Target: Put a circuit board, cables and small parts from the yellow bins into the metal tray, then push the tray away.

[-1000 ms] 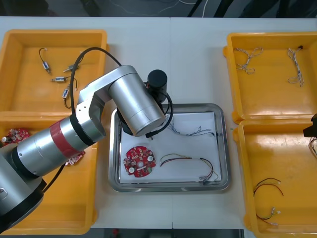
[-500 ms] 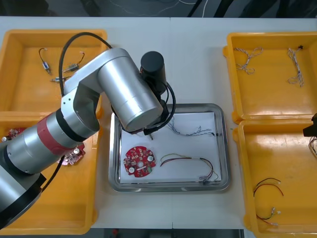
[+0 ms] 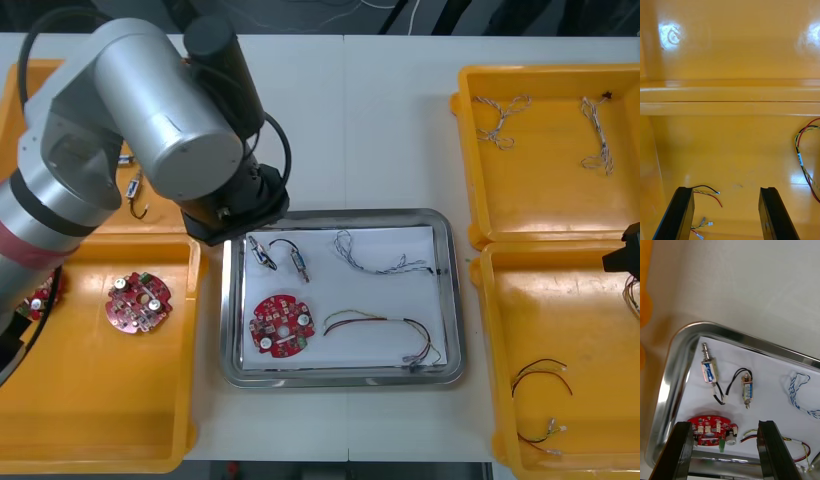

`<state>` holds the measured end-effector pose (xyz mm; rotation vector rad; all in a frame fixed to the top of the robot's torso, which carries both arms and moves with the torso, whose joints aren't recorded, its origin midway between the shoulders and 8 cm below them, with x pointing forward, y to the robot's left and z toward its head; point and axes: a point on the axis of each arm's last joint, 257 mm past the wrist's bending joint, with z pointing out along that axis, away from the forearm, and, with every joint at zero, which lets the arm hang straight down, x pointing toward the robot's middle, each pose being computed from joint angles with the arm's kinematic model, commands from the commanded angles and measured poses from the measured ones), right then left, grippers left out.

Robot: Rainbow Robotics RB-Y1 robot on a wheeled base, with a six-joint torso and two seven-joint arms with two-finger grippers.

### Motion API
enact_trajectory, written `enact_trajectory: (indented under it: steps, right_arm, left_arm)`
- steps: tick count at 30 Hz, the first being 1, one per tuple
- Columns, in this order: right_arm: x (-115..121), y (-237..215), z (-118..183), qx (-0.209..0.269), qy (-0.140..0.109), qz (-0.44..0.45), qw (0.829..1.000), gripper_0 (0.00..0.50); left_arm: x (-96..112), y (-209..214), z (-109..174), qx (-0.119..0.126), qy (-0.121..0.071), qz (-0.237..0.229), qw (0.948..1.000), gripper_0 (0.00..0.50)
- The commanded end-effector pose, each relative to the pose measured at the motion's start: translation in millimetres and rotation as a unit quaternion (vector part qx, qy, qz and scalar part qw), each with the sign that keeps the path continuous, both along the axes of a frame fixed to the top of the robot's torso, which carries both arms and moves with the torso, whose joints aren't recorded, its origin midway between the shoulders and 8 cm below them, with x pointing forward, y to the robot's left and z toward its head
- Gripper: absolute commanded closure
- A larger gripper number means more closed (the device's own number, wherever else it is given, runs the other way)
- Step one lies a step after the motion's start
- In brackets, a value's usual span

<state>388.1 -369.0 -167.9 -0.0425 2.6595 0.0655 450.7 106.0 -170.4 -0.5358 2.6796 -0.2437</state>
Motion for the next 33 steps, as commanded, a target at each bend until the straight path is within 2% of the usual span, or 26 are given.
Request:
enact_trajectory:
  steps: [1,7,9,12,21,26,33]
  right_arm:
    - [-10,6,12,-0.045,-0.002,0.024,0.999,0.0]
    - [-11,38,19,-0.051,0.005,0.075,0.996,0.0]
    - [-13,52,18,-0.047,0.012,0.095,0.994,0.0]
    - [-13,71,21,-0.051,0.01,0.125,0.991,0.0]
    - [-13,127,18,-0.085,0.013,0.222,0.971,0.0]
    - [-14,162,13,-0.101,0.015,0.271,0.957,0.0]
    - [-10,192,8,-0.122,0.005,0.304,0.945,0.0]
  left_arm:
    - [12,39,48,0.029,-0.036,-0.043,0.998,0.0]
    - [8,85,69,0.042,-0.023,-0.042,0.998,0.0]
    - [4,103,76,0.05,-0.016,-0.04,0.9978,0.0]
    - [-3,128,87,0.064,-0.003,-0.036,0.9973,0.0]
    - [-5,170,105,0.061,-0.023,-0.039,0.9971,0.0]
    - [-14,196,101,0.074,-0.026,-0.055,0.9954,0.0]
    - [-35,221,90,0.087,-0.031,-0.075,0.9929,0.0]
